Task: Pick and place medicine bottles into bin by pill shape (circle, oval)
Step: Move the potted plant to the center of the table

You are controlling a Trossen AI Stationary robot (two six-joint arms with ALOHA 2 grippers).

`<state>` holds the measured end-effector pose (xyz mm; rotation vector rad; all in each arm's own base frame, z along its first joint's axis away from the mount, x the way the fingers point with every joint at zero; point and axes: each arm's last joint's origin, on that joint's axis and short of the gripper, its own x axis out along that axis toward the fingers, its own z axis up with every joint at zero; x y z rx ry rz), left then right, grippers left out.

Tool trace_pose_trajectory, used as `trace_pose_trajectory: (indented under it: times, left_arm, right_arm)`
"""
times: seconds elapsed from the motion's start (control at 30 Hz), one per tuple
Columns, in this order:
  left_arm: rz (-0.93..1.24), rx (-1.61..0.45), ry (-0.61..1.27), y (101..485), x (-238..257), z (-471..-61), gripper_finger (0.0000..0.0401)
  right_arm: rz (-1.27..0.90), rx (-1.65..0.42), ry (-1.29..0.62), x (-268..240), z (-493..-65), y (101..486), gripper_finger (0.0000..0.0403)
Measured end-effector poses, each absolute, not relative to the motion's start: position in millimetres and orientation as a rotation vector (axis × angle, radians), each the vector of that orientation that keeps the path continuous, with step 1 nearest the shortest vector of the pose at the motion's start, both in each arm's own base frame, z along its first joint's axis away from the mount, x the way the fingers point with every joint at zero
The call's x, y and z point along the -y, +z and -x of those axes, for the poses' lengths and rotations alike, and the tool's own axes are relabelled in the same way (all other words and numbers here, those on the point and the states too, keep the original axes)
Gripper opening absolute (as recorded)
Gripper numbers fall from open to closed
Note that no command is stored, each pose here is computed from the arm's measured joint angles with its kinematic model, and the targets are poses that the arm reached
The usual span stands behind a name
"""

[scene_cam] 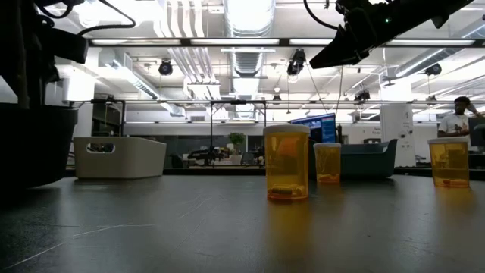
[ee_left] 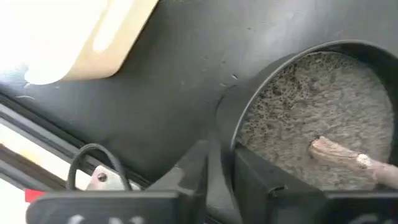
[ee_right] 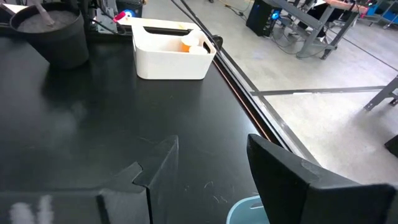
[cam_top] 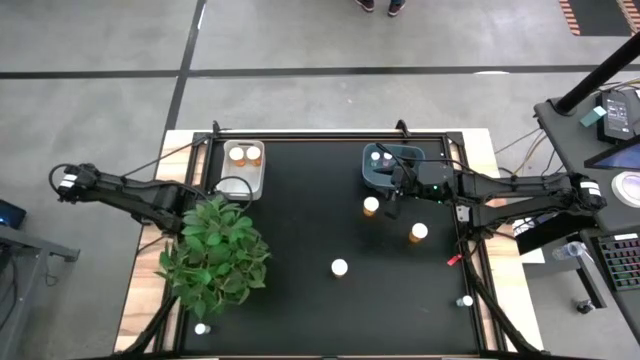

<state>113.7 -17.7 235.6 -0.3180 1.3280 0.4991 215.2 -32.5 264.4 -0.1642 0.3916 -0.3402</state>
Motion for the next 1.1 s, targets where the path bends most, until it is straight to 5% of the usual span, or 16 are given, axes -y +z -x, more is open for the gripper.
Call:
trace_pose_trajectory:
  times: [0.3, 0.73, 1.1]
  left_arm:
    - [0.258, -1.323, 0.517, 244.9, 16.2, -113.1, 0.0138]
    - [0.235, -1.371, 0.535, 264.4, 15.0, -107.5, 0.0147]
    - [0.535, -1.19, 0.479, 272.4, 18.1, -111.0, 0.0006]
  right_arm:
    - [0.164, -0.392, -0.341, 32.5, -215.2, 264.4, 0.0185]
    - [0.164, -0.392, -0.341, 32.5, -215.2, 264.2, 0.0185]
    - [0.17, -0.394, -0.339, 32.4, -215.2, 264.2, 0.0185]
